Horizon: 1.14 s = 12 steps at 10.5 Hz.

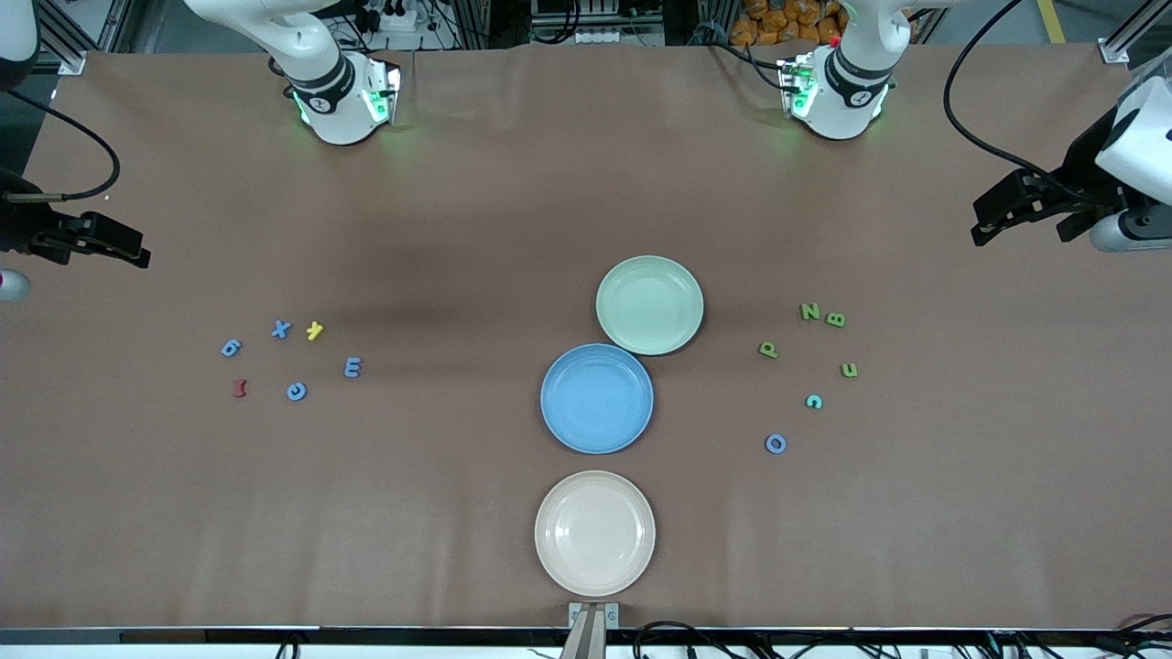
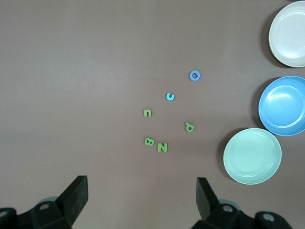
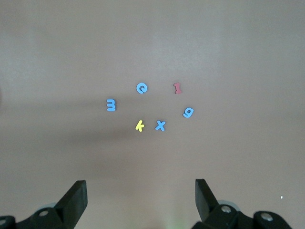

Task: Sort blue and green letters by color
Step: 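Move the left gripper over the green letters beside the green plate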

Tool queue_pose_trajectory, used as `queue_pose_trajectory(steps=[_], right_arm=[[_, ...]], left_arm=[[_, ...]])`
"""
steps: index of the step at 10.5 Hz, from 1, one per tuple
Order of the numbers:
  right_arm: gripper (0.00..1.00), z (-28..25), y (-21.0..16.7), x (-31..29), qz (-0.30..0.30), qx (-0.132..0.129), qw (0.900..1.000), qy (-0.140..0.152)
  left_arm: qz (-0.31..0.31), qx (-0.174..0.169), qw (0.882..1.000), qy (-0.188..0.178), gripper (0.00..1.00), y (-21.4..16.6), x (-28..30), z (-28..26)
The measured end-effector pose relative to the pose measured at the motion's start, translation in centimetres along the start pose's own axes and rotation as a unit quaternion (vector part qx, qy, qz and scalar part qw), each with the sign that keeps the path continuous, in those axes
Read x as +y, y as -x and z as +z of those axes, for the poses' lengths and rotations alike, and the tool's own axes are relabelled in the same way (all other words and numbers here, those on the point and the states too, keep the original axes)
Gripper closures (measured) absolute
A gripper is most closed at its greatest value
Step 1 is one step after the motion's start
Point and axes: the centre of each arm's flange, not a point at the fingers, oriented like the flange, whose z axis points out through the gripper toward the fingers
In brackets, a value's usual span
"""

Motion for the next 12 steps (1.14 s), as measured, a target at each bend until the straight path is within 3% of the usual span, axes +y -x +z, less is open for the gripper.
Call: queue_pose_trajectory(steps=[4,9,12], right_arm=[[0.00,-0.3,-0.2,0.0,0.000,0.013,1.000,0.000],[0.00,-0.3,-0.2,0.1,0.001,0.012,1.000,0.000],[0.00,-0.3,-0.2,0.1,0.001,0.011,1.000,0.000]], left_arm=[[0.010,0.000,1.000,0.000,0.00,0.1,0.3,0.0],[0.015,-0.004,1.000,0.000,0.00,0.0,0.8,0.4],[0.018,-0.055,0.998,-0.005,0.00,-1.6,1.2,5.9]])
